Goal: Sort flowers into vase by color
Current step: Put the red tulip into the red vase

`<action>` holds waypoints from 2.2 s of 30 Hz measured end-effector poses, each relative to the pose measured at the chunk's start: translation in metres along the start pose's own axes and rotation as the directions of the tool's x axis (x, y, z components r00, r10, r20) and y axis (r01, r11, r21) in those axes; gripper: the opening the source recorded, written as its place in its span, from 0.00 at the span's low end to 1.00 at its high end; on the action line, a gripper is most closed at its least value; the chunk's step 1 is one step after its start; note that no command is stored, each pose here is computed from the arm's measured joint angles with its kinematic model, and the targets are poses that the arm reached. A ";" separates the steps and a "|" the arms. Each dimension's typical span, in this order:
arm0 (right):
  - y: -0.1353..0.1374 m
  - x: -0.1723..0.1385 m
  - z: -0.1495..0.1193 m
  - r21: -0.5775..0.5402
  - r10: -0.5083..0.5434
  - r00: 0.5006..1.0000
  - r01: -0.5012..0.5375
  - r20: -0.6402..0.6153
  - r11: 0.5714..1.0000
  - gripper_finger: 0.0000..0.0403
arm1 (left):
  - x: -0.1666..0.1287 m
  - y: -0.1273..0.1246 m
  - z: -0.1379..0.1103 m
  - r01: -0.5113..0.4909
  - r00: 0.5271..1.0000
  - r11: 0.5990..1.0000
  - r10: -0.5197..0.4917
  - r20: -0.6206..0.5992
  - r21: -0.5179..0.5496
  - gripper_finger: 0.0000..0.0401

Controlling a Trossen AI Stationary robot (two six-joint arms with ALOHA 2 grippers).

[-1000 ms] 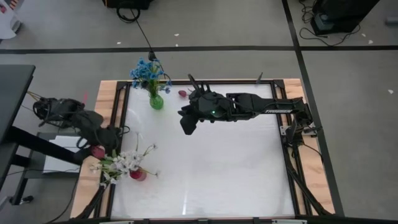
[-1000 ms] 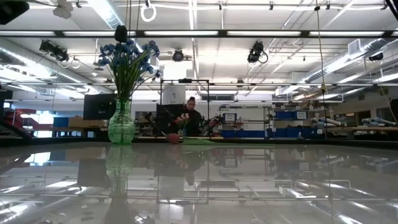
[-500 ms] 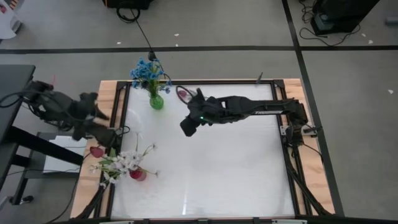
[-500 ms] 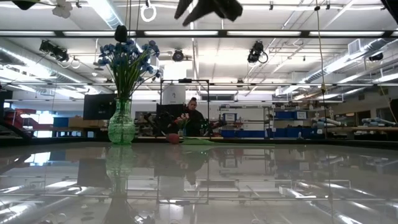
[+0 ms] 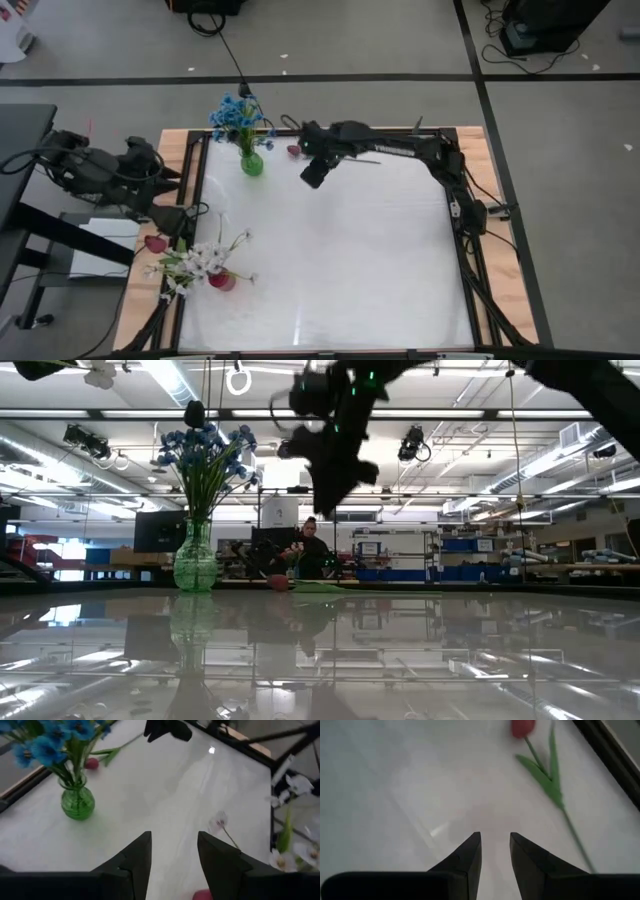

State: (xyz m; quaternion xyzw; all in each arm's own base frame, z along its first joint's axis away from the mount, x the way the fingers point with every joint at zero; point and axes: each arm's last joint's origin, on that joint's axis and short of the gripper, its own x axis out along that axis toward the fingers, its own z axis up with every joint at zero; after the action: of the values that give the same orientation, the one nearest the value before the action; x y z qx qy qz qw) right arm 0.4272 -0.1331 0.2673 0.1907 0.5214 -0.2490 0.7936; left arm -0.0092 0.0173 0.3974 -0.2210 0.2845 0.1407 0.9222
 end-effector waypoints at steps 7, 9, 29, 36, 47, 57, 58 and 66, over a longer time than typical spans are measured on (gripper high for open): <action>-0.070 0.055 0.011 -0.065 -0.001 0.989 -0.009 -0.148 0.998 0.28 | 0.000 0.002 0.002 -0.068 0.994 0.991 0.077 0.073 -0.119 0.41; -0.088 0.070 0.012 -0.072 0.009 0.983 -0.023 -0.181 0.997 0.28 | 0.000 0.003 0.003 -0.088 0.990 0.987 0.101 0.097 -0.137 0.41; -0.148 0.130 -0.004 -0.257 -0.029 0.929 -0.072 -0.368 0.964 0.10 | -0.002 0.006 0.009 -0.162 0.934 0.940 0.244 0.261 -0.300 0.41; -0.144 0.123 -0.004 -0.181 0.037 0.926 -0.112 -0.375 0.977 0.01 | -0.002 0.005 0.011 -0.168 0.920 0.932 0.265 0.289 -0.321 0.41; -0.098 0.002 -0.013 0.159 0.331 0.856 -0.292 -0.396 0.943 0.01 | -0.001 0.000 0.012 -0.099 0.945 0.941 0.190 0.265 -0.322 0.41; 0.004 -0.107 -0.039 0.107 0.443 0.875 -0.430 -0.196 0.896 0.00 | 0.000 -0.011 0.020 0.032 0.962 0.959 0.047 0.270 -0.281 0.41; 0.013 -0.115 -0.042 0.097 0.437 0.886 -0.427 -0.154 0.899 0.00 | 0.000 -0.013 0.022 0.038 0.959 0.965 0.038 0.281 -0.259 0.41; 0.081 -0.161 -0.043 -0.054 0.501 0.818 -0.508 0.283 0.860 0.00 | 0.016 -0.046 0.044 0.066 0.939 0.995 -0.037 0.341 -0.072 0.47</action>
State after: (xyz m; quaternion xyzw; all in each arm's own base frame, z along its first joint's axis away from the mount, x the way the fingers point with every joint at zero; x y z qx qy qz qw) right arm 0.3904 -0.0123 0.4031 0.2932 0.3285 -0.0614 0.8957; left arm 0.0417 0.0013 0.4353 -0.2385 0.1094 0.1641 0.9509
